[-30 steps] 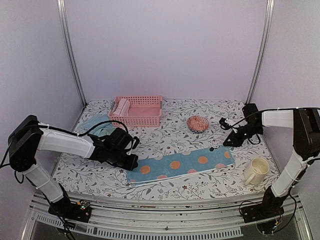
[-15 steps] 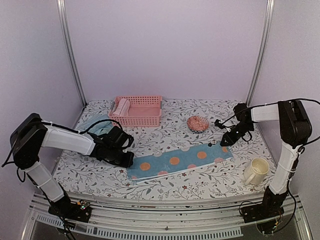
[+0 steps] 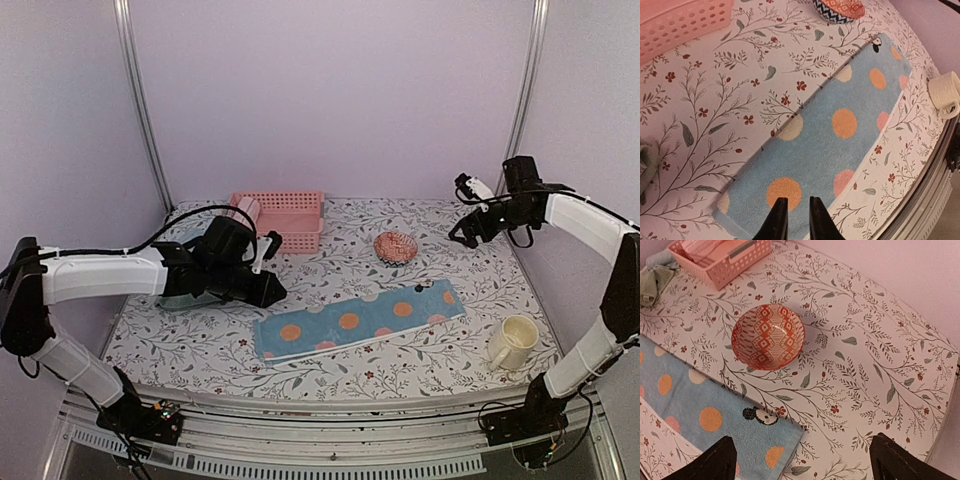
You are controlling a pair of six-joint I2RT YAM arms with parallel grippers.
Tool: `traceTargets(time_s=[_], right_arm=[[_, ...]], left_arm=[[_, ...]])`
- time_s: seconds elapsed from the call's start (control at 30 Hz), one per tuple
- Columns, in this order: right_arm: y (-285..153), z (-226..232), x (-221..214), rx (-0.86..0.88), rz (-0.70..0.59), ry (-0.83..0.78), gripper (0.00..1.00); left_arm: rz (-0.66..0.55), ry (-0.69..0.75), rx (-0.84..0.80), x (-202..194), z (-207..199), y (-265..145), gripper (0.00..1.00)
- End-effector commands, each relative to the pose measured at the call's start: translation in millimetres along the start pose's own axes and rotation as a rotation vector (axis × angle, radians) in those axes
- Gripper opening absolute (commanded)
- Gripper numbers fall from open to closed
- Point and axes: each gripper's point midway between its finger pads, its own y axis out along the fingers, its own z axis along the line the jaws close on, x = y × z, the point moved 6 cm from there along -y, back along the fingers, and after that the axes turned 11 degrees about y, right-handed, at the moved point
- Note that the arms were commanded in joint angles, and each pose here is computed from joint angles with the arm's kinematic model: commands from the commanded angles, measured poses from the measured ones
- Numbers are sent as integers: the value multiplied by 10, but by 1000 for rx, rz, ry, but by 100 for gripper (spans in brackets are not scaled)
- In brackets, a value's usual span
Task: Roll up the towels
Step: Adjust the towel at the center of the board, then pick up the towel from the center of the board.
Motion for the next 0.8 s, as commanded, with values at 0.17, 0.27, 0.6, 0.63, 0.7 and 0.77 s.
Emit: traceTargets(time_s=[0.17,0.27,0.6,0.63,0.7,0.77], right_arm=[[97,-32,-260,249,72,105,78],[244,-43,-482,233,140,104,64],[210,244,-411,374,53,88,99],[204,273,-398,408,45,86,99],[229,352,-388,518,43,92,99],[209,458,-374,669,53,106,99]], left_arm=[[88,20,0,-296,0,139,8],[105,20,-38,-505,-64,170,5],[36,67,-79,-531,-149,21,91],[22,62,-50,-500,-122,-4,97],[-9,45,-3,-437,-80,-57,99],[-37,35,12,-383,-74,-103,99]])
